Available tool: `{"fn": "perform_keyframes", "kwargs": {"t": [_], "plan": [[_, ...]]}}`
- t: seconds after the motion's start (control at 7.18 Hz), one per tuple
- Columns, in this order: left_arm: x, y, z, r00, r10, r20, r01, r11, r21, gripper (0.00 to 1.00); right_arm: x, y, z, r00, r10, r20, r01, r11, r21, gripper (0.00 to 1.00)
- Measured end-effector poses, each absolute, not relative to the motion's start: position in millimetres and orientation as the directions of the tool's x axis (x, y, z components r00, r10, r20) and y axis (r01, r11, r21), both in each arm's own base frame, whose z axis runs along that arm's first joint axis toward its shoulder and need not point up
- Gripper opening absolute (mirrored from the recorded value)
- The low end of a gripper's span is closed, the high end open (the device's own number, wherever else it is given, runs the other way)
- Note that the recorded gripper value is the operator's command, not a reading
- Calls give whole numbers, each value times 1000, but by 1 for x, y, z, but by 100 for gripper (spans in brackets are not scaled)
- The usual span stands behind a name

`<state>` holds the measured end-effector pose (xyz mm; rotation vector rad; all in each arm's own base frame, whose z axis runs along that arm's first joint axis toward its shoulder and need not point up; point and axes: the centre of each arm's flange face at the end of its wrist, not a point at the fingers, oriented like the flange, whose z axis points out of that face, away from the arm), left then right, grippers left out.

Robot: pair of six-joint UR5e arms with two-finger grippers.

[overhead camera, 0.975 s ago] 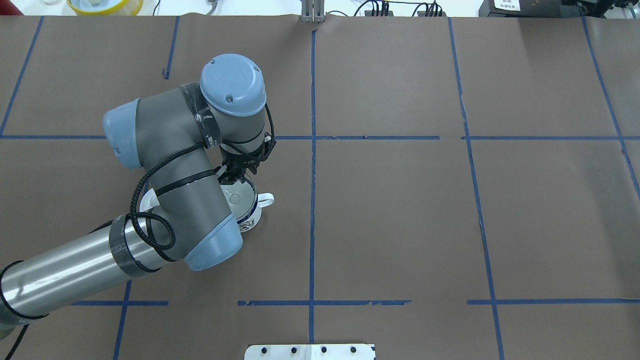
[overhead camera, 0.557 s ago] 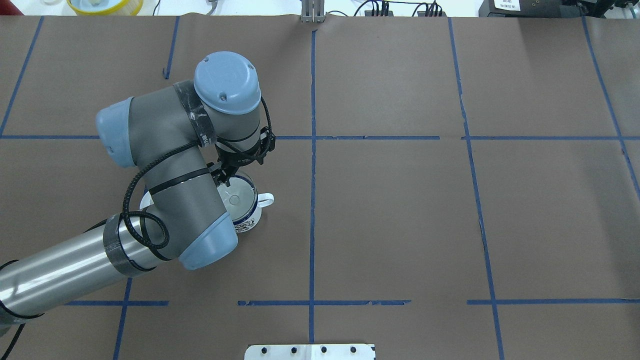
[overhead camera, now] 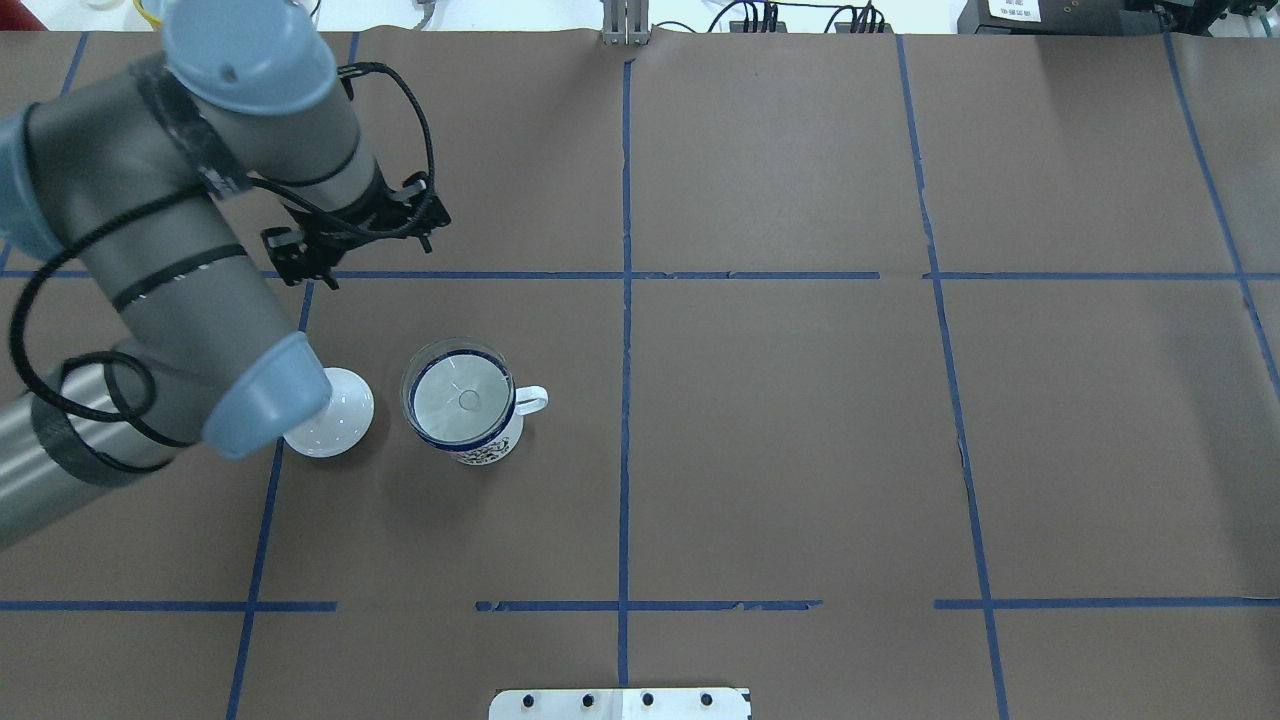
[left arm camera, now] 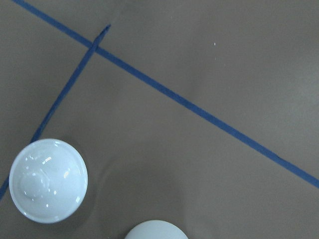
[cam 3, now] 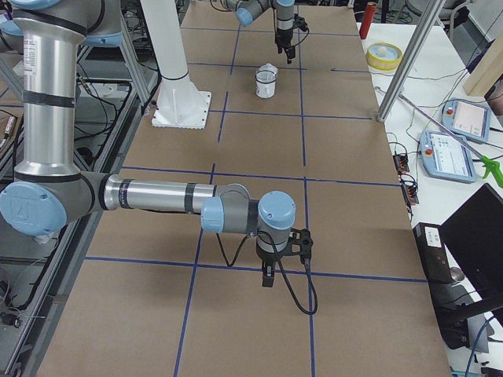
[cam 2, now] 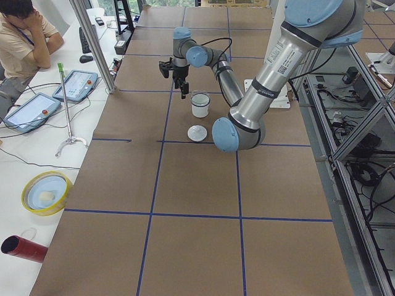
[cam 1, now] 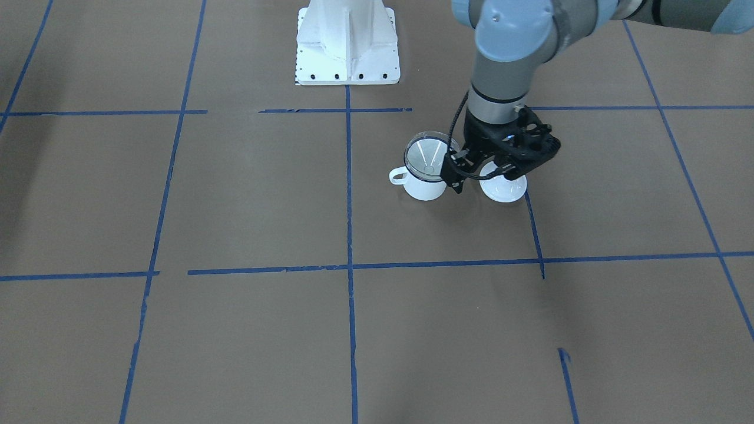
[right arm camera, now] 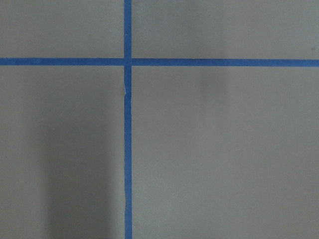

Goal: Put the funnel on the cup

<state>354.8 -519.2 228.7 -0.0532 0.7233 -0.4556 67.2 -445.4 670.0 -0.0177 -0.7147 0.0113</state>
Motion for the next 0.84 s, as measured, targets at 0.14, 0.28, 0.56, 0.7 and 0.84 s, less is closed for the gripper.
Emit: {"fn": "perform_keyframes", "kwargs": {"t": [0.14,0.28,0.56,0.7,0.84], "plan": [[309,-537,268,671,-356,-650,338,928,-159,100,67,-445,670,755,16,655,-4,1000,-20,100],[261,-548,311,681,-294,-671,291,949,-120,100,67,-445,670,755,16,655,-4,1000,-20,100],[155,-549,399,702,-145,-697,169,985,-35,100,67,-445,670,755,16,655,-4,1000,-20,100],[101,-537,443,714,-72,-697,110,994,9,100,67,-445,670,755,16,655,-4,1000,-20,100],[48,-520,485,728,-13,-685,65,997,50,100,67,-445,670,755,16,655,-4,1000,-20,100]]}}
